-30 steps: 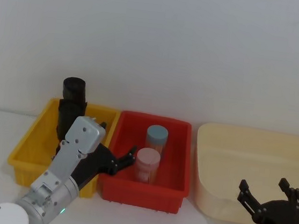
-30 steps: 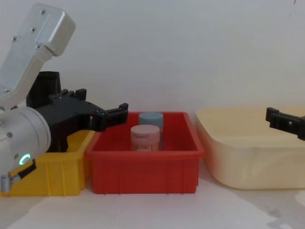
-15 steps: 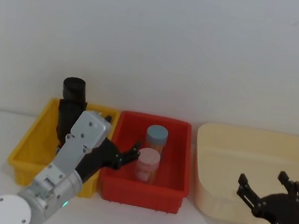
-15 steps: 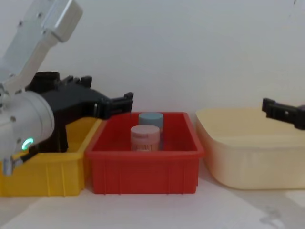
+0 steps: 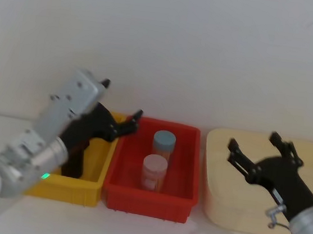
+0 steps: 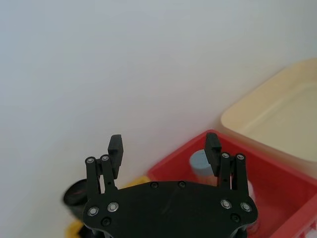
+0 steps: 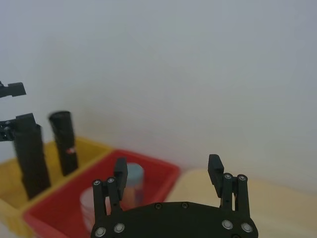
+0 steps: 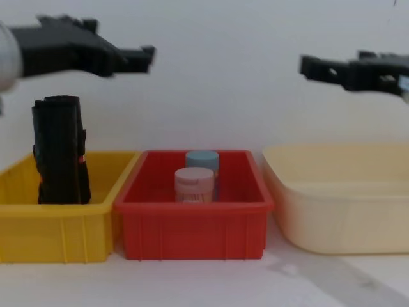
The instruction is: Pick up the garbage bag with the one hand and transfer it to the other hand.
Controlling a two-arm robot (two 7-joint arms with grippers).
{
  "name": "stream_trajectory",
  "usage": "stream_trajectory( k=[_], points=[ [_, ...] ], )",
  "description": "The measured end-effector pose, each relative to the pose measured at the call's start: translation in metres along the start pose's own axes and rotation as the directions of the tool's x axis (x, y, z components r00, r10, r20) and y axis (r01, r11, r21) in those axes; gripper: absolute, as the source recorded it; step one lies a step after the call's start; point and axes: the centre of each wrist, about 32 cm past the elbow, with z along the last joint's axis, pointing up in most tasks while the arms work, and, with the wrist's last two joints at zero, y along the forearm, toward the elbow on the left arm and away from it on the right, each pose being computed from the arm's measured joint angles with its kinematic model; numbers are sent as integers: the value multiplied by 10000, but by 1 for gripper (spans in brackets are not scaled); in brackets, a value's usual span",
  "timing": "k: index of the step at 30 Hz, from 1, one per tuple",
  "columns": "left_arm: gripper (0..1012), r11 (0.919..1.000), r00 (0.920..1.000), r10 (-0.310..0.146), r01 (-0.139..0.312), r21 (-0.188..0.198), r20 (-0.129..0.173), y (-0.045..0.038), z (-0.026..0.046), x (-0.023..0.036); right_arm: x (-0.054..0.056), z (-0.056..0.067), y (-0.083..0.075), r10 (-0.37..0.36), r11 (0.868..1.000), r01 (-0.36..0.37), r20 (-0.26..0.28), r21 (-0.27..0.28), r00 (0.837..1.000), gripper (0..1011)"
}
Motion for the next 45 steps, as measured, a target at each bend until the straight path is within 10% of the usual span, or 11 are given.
stream_trajectory(
  k=[8,18,26,45],
  points=[
    [1001,9991,9998,177,-179,382,75,439,188,392,-149,182,320,1075,9942,-1075,-133,47,9941,1002],
    [1002,9931,9992,152,-107,1165,-378,948,90,720,-352,191,711,2259,9714,-2283,-431,-651,9732,1002],
    [1002,9918,9981,-266,334,1237,-561,1020,-36,834,-461,136,950,2815,9499,-2849,-448,-1286,9585,1002],
    [1001,9935,9954,-353,445,1047,-889,825,-395,922,-464,-68,1104,3076,9149,-3059,-358,-2635,9508,1002]
  ],
)
